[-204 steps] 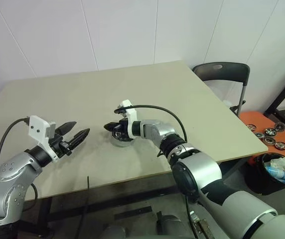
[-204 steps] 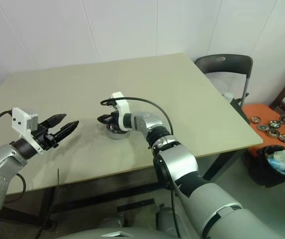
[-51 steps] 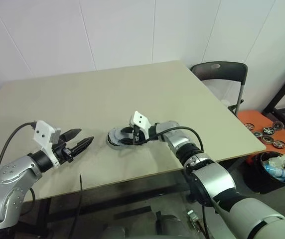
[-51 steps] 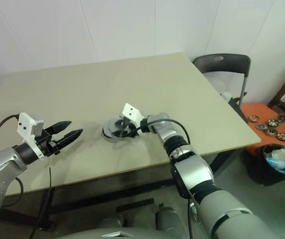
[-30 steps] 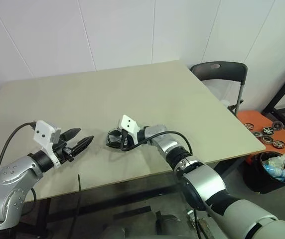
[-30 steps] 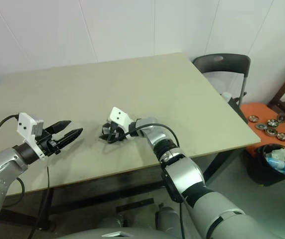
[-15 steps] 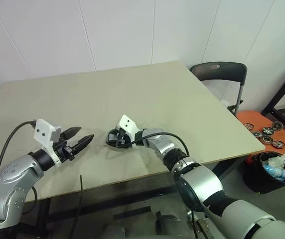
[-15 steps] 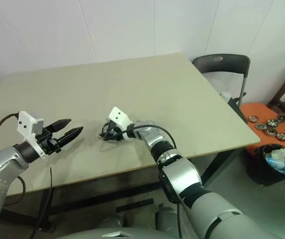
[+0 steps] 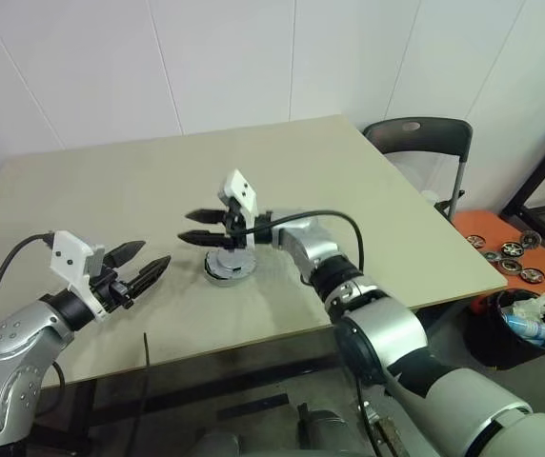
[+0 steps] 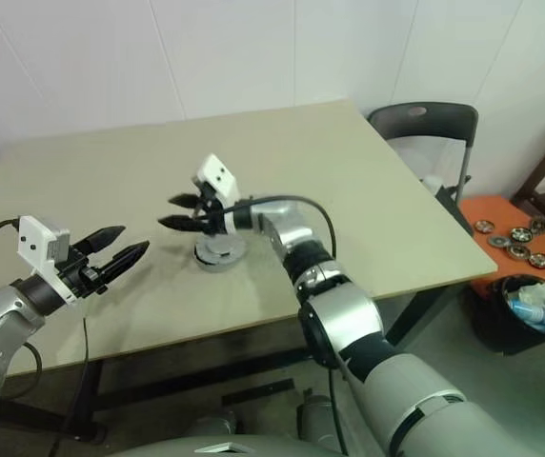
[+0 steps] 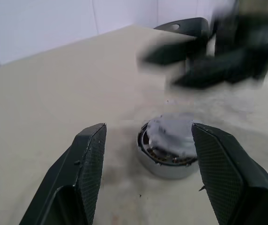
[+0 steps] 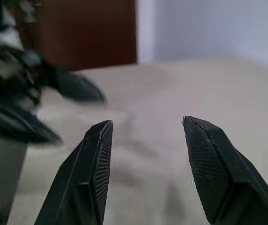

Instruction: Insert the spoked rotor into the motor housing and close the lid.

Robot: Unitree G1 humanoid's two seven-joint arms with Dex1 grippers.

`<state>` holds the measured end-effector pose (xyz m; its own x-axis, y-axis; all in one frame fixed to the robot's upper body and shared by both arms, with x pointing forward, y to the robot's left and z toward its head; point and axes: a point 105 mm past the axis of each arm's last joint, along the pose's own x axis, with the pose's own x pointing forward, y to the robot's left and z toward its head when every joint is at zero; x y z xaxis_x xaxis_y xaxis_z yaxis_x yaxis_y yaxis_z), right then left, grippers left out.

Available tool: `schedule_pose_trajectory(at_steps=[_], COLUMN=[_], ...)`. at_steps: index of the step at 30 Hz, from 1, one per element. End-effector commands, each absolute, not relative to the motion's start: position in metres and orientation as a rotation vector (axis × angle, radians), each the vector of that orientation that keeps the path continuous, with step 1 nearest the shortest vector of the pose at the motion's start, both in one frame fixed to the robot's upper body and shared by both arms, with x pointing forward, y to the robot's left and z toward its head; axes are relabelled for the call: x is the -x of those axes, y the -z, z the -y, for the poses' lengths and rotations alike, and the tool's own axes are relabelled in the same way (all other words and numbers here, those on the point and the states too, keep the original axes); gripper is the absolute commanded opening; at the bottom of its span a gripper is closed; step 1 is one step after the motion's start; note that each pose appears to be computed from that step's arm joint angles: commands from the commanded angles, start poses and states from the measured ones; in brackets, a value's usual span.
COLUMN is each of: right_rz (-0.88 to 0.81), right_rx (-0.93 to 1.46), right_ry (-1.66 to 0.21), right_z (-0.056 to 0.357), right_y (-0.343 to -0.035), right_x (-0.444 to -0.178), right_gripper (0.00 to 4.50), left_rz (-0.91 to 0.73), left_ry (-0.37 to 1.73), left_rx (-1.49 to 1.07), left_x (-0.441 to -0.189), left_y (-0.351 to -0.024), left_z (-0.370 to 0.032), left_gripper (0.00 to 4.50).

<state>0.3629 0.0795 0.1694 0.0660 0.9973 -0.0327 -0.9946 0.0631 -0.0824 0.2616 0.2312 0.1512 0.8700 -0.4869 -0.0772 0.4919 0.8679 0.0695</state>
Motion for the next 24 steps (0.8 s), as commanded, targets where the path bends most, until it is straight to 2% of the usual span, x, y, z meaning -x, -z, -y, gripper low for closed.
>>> schedule_pose_trajectory(at_steps=[1, 8, 11, 15, 18, 24], right_rz=[0.063, 0.075, 0.07, 0.005, -0.029, -0.088], right_rx=[0.253, 0.307, 0.351, 0.409, 0.403, 0.339], right_ry=[-1.512, -1.42, -1.417, -1.514, -1.424, -1.259], right_z=[-0.075, -0.068, -0.061, -0.048, -0.039, -0.025], right_y=[-0.163, -0.159, -0.148, -0.126, -0.119, -0.109], right_x=[-0.364, -0.372, -0.369, -0.35, -0.356, -0.374], right_gripper=[2.49, 2.49, 2.49, 3.38, 4.44, 4.48], left_rz=[0.01, 0.019, -0.005, -0.041, -0.065, -0.062], left_ry=[0.456, 0.371, 0.379, 0.406, 0.436, 0.467], left_rx=[-0.142, -0.177, -0.184, -0.187, -0.18, -0.18], left_x=[-0.255, -0.24, -0.234, -0.229, -0.226, -0.235], left_y=[-0.167, -0.169, -0.167, -0.161, -0.157, -0.157], left_z=[-0.239, -0.253, -0.254, -0.256, -0.257, -0.253], left_gripper=[3.1, 3.1, 3.1, 3.1, 3.1, 3.1])
